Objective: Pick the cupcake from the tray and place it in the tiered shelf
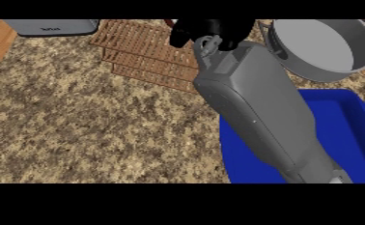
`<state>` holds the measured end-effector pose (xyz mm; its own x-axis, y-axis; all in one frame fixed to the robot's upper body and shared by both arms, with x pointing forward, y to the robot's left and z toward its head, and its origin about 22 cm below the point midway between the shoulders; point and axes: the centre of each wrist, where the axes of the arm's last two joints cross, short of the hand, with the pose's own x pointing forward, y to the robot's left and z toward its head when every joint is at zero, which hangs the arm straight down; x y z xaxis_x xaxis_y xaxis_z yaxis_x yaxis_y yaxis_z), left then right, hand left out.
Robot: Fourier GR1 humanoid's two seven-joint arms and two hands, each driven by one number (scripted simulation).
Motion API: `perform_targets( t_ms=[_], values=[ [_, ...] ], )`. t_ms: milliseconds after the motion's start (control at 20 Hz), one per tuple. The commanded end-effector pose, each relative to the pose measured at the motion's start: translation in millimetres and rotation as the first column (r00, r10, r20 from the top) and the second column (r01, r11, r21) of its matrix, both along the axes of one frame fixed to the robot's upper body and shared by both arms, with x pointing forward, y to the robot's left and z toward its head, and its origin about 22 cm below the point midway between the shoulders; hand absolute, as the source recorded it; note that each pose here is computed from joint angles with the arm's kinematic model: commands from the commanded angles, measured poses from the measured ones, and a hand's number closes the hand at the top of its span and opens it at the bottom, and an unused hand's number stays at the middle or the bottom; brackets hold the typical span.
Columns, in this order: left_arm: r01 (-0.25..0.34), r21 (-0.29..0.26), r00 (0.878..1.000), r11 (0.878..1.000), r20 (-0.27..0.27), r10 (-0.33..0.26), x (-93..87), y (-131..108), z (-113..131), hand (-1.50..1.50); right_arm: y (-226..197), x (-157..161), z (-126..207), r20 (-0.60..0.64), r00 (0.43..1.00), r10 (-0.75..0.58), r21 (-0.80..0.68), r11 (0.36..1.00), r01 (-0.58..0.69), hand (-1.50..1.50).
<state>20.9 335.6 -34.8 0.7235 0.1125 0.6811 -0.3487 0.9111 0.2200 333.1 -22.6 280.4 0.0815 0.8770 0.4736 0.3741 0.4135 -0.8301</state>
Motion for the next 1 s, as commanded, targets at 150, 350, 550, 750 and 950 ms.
perform_targets(
  t_ms=[150, 350, 550, 750, 950],
  values=[
    [0.199, 0.162, 0.869, 0.967, 0.427, -0.250, 93.1, -4, 51, 0.00, 1, 20, -1, -0.078, 0.993, -0.092, -0.051, 0.995, 0.088, -1.50],
    [0.229, 0.158, 0.865, 0.961, 0.419, -0.275, 96.4, -5, 48, 0.00, 1, 21, 4, -0.035, 0.997, -0.070, 0.026, 0.997, 0.071, -1.50],
    [0.232, 0.161, 0.858, 0.959, 0.431, -0.279, 97.3, -8, 49, 0.00, -4, 21, 21, 0.002, 0.998, -0.057, 0.137, 0.989, 0.056, -1.50],
    [0.216, 0.160, 0.867, 0.963, 0.422, -0.264, 95.8, -3, 46, 0.00, -21, 26, 25, -0.015, 0.998, -0.055, 0.285, 0.957, 0.057, -1.50],
    [0.222, 0.162, 0.865, 0.962, 0.423, -0.271, 98.3, -6, 47, 0.00, -26, 22, 40, 0.022, 1.000, -0.022, 0.380, 0.925, 0.012, -1.50]
  ],
)
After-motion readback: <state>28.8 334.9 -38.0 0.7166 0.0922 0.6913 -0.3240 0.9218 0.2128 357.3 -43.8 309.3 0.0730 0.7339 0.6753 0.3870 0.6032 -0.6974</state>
